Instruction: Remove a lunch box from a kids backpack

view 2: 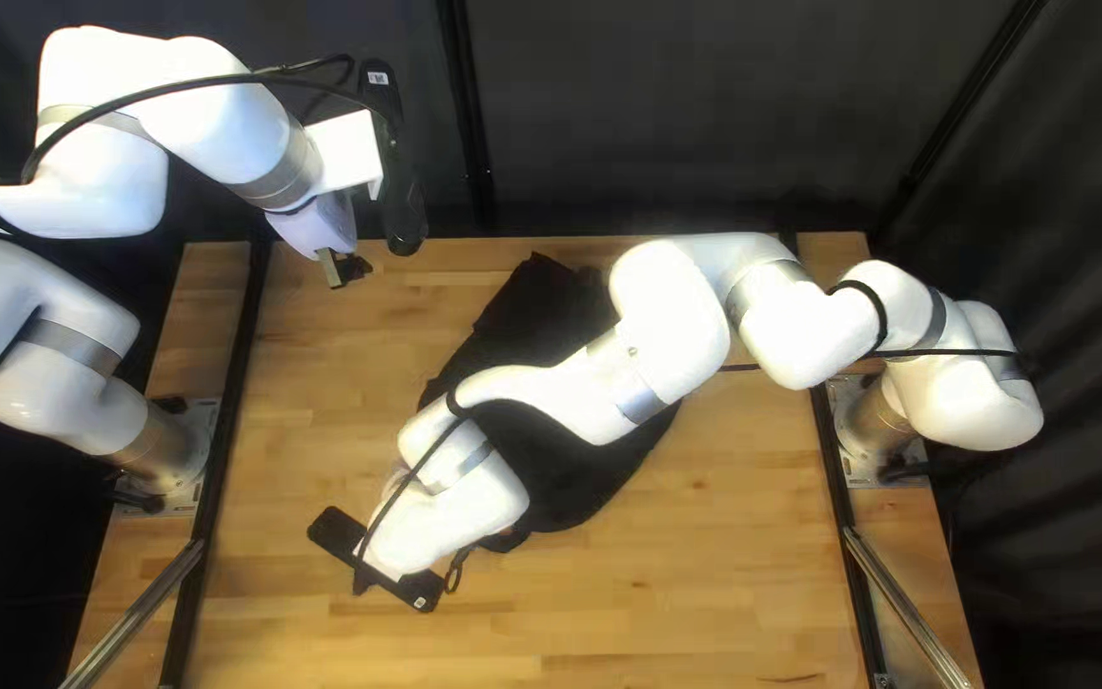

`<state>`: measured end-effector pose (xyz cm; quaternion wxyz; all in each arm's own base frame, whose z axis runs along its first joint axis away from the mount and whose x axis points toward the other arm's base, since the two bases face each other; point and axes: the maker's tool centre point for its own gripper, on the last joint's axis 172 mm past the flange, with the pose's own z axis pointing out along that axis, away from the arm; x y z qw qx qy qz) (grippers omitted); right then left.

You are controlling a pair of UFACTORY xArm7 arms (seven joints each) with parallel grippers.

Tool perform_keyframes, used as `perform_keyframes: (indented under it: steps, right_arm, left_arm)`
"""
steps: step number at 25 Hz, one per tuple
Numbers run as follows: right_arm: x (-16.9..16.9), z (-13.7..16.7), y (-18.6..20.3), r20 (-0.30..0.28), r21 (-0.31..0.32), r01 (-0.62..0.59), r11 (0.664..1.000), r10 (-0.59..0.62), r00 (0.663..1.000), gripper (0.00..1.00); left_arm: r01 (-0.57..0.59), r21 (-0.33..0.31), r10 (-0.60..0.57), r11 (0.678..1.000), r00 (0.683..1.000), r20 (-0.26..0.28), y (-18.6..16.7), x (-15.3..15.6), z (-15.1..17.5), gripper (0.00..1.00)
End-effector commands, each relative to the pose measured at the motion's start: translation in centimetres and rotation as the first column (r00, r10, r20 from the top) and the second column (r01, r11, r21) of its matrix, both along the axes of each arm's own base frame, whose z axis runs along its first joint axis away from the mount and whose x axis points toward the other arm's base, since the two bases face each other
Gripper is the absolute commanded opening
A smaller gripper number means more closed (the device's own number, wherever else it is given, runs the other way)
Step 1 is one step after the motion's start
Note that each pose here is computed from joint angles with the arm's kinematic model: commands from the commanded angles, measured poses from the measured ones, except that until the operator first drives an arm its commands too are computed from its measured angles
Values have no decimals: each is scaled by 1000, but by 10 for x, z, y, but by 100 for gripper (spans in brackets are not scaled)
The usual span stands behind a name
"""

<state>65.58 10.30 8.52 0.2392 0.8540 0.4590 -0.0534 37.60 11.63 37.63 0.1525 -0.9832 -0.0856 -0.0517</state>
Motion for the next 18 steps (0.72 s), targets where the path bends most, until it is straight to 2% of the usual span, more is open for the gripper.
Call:
perform_keyframes:
  steps: [1,3,4,5,11,18]
  right_arm:
    - [-13,4,7,1,-6,-6,1000,6,1000,0]
    - [-18,5,5,-1,-6,-5,1000,5,1000,0]
    - [-16,7,3,1,-4,-5,1000,5,1000,30]
    - [-13,8,1,3,-1,-6,1000,6,1000,100]
    - [25,6,0,13,-1,-17,1000,17,1000,100]
    - [58,-22,-11,-5,-10,-19,1000,19,1000,100]
  left_arm:
    - [0,0,0,1000,1000,0,0,0,0,100]
    - [0,0,0,1000,1000,0,0,0,0,100]
    - [0,0,0,1000,1000,0,0,0,0,100]
    - [0,0,0,1000,1000,0,0,0,0,100]
    - [0,0,0,1000,1000,0,0,0,0,100]
    - [0,0,0,1000,1000,0,0,0,0,100]
